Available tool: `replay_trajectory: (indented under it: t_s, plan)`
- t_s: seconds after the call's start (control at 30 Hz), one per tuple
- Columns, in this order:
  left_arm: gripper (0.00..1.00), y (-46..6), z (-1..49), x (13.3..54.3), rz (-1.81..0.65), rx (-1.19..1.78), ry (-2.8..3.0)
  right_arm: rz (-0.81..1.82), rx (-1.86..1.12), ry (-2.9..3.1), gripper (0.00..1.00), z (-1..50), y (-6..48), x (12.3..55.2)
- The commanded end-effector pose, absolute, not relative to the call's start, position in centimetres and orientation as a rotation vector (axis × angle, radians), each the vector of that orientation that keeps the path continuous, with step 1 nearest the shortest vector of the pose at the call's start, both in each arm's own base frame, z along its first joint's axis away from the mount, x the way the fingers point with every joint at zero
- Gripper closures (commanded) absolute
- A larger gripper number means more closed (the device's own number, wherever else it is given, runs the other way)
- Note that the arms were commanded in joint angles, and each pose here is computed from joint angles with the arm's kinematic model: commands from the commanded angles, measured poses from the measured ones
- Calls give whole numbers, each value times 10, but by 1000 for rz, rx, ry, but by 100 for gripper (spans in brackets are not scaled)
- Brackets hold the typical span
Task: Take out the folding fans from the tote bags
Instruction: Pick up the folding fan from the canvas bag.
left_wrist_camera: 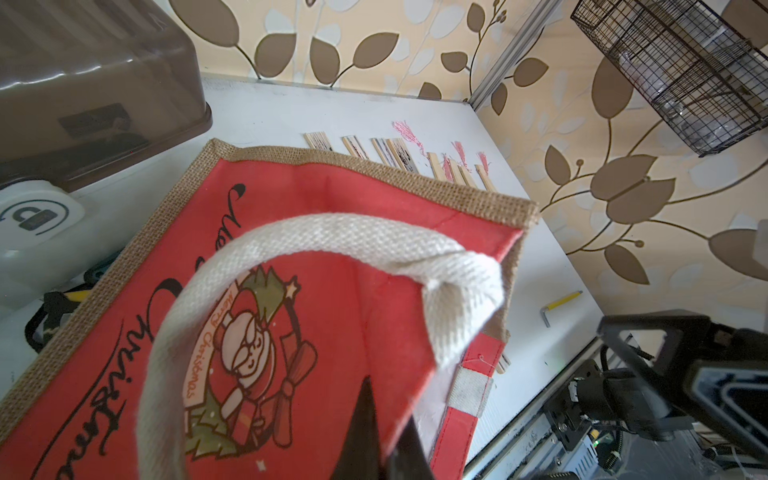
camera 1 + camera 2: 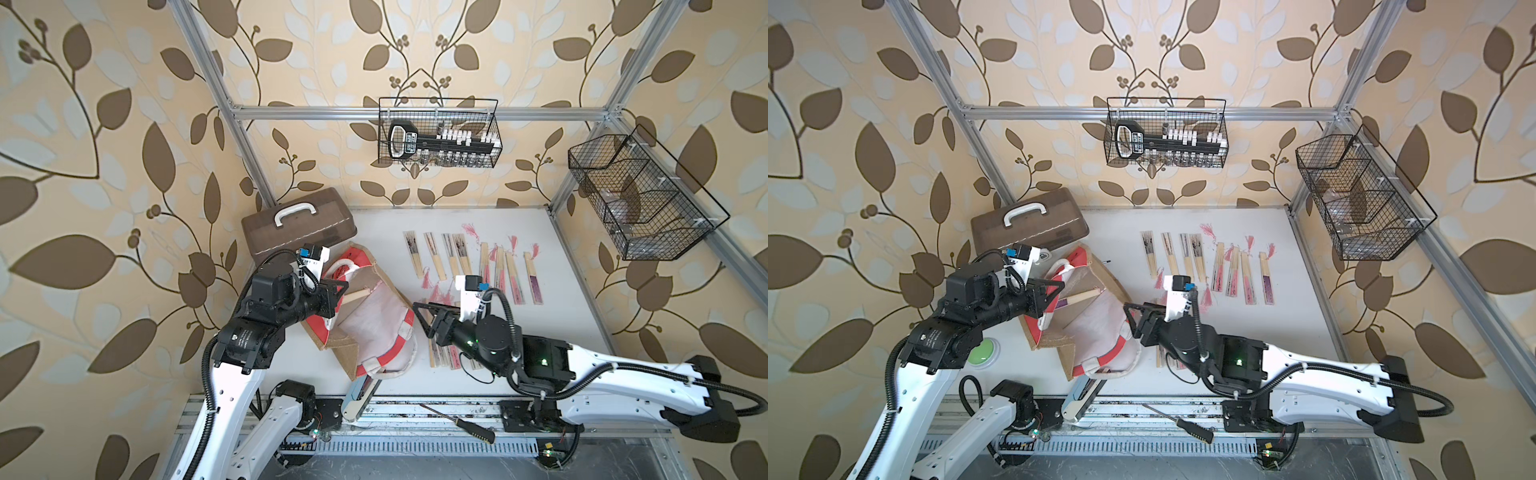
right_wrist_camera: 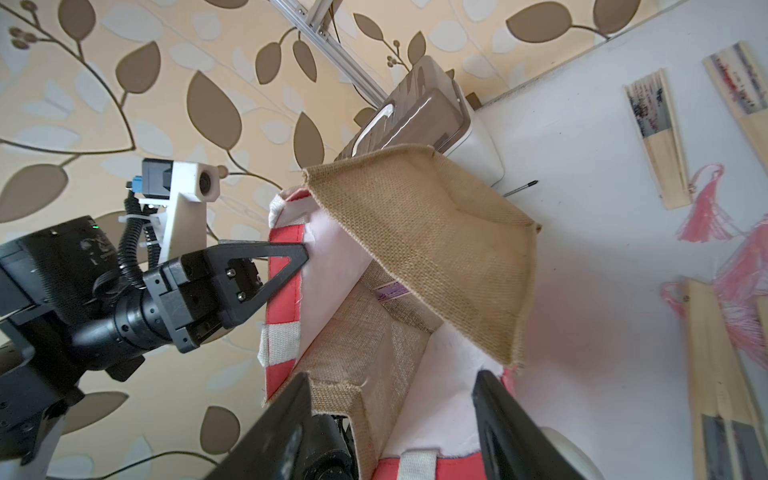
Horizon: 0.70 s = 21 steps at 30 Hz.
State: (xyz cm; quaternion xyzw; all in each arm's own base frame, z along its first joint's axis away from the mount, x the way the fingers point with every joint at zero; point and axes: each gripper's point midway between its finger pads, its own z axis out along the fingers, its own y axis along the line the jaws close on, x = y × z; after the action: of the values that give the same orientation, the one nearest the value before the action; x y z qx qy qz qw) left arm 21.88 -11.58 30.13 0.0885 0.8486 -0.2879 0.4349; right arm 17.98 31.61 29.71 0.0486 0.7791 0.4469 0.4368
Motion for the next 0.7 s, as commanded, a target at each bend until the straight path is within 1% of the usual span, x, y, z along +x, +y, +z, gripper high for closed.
replay_trajectory:
  t_s: [0.0,0.13,0.3,0.53,0.67]
  plan:
    - [100,-125,320,223,-750,299,2006,1168,147,1863,38,318,342,177]
    - [100,-122,322,226,-728,274,2012,1180,134,1913,39,306,371,172]
    - [100,-127,327,221,-764,304,2006,1215,126,1989,41,291,402,166]
    - [100,-128,338,216,-756,344,1948,1158,210,2058,42,257,422,180]
    - [100,-130,346,213,-771,364,1934,1147,319,2142,43,223,435,187]
